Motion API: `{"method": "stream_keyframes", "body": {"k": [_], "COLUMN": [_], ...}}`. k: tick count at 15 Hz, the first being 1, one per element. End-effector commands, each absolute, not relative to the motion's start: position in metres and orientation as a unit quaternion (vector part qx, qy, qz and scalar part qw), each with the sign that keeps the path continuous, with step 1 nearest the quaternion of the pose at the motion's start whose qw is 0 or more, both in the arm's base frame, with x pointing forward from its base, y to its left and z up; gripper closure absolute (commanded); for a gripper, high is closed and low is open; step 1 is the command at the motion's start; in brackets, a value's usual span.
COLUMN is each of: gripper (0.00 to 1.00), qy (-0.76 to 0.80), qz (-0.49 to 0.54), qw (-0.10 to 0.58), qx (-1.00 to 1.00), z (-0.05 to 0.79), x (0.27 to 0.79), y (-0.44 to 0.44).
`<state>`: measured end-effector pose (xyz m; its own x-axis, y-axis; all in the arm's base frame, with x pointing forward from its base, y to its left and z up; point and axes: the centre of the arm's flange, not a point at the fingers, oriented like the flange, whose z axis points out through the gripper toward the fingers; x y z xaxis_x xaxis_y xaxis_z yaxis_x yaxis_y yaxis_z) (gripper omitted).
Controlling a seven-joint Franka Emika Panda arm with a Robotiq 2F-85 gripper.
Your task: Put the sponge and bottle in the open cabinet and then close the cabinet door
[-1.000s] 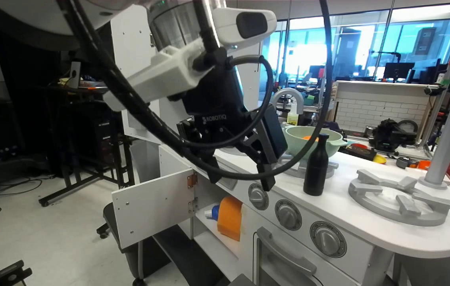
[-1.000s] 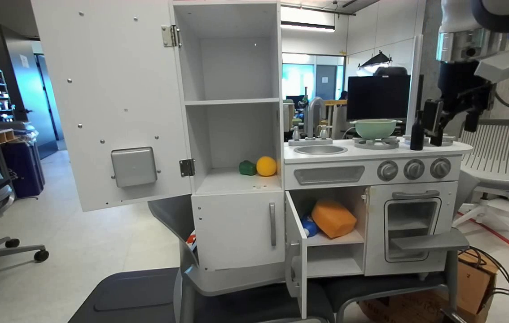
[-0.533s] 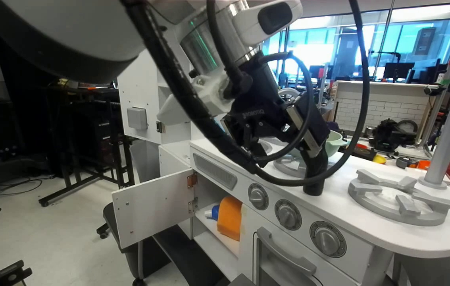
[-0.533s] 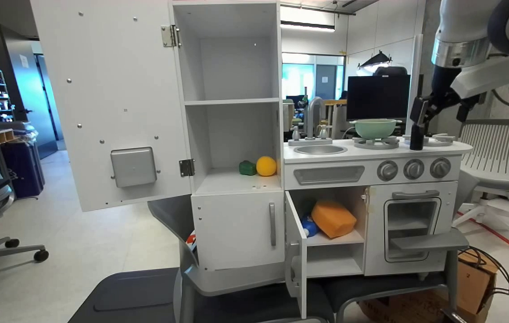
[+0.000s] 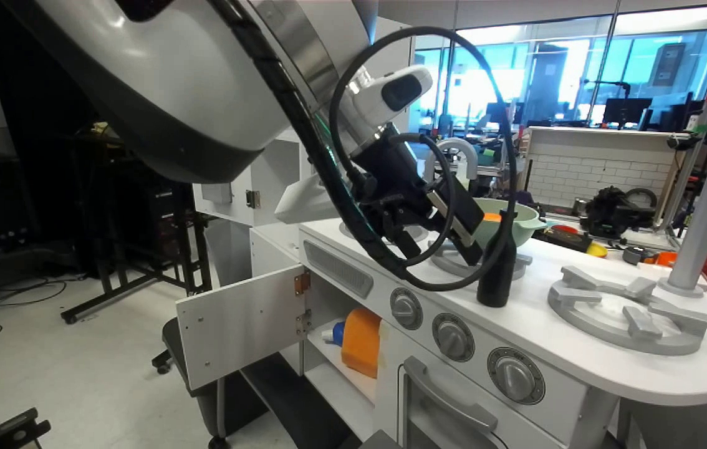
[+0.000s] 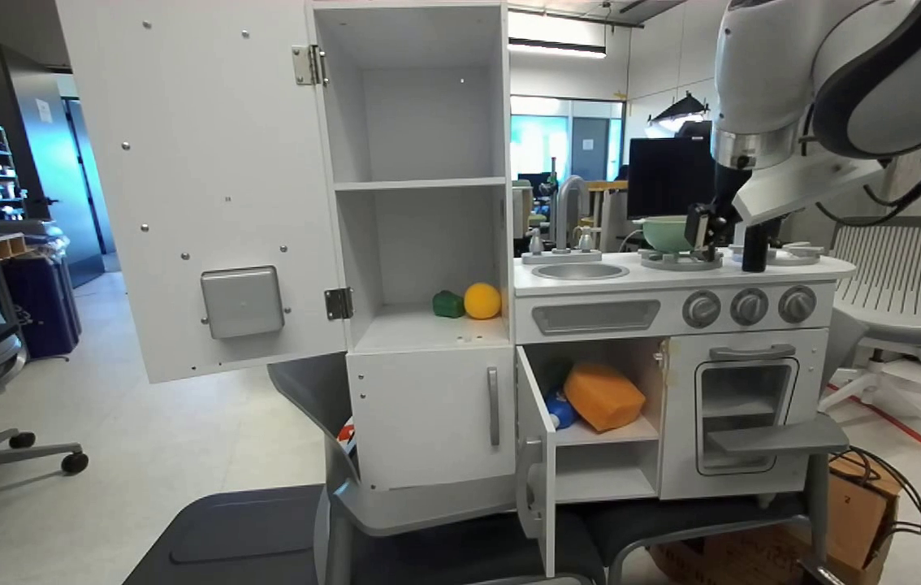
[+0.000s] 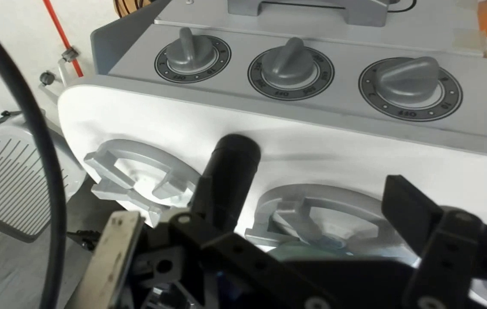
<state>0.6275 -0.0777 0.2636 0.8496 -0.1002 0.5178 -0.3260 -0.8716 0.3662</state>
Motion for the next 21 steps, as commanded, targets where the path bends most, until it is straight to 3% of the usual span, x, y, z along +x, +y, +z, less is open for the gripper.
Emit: {"method": "stream_keyframes", "body": {"k": [1,21], "gripper": [0.00,0.00], "qy": [-0.122,-0.147], "qz": [0.261,0.272], "qw": [0.246,0.267], "qx": [0.925,0.913], "z": [0.249,0.256], "x": [0.634,0.659], "y": [-0.080,-0.124]}}
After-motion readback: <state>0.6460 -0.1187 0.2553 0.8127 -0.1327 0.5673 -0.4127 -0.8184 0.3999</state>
